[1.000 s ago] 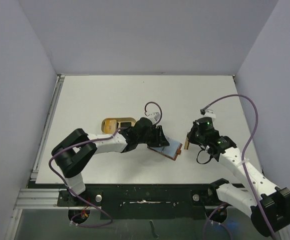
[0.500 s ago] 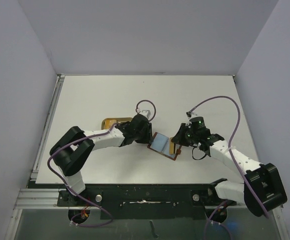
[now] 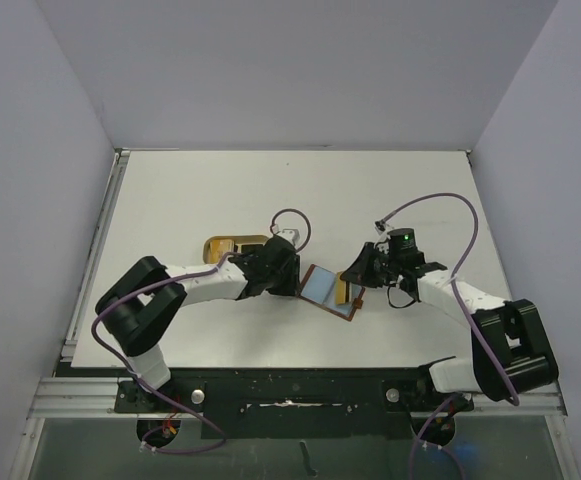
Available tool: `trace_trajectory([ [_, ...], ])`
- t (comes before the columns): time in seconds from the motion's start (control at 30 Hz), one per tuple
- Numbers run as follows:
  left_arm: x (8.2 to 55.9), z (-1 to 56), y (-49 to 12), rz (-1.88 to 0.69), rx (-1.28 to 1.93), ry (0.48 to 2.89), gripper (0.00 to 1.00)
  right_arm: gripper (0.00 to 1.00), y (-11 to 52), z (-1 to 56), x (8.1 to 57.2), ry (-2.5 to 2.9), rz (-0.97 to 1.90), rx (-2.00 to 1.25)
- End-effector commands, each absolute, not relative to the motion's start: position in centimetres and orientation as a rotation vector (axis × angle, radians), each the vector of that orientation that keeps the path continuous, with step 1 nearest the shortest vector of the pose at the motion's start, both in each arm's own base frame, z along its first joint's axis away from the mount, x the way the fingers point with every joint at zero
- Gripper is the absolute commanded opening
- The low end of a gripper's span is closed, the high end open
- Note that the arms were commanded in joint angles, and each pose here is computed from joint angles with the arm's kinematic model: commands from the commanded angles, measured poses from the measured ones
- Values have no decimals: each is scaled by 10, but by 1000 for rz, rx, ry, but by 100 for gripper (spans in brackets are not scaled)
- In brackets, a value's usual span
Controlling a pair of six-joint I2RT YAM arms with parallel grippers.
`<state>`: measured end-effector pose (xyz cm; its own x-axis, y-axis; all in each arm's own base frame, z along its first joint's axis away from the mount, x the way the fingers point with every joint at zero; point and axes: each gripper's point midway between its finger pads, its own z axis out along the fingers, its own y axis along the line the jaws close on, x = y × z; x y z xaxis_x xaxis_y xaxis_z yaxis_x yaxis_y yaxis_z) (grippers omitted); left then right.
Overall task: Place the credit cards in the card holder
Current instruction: Turn over the card slot in the card holder, then insert the credit card into the card holder.
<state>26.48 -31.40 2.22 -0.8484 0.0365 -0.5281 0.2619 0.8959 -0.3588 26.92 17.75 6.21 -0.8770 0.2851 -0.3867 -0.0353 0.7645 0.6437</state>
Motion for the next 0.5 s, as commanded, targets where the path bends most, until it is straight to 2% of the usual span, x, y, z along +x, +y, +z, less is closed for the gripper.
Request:
trace_trajectory([
  [0.0, 242, 28, -326, -646, 246, 2541, 28, 3, 189, 71, 279, 2431, 1021, 177],
  [0.27, 216, 40, -349, -841, 242, 2528, 25, 3, 186, 60, 280, 2456, 1021, 225],
  [0.47, 222, 58, -348, -865, 213, 2482, 26, 3, 179, 52, 278, 2473, 1009, 241],
])
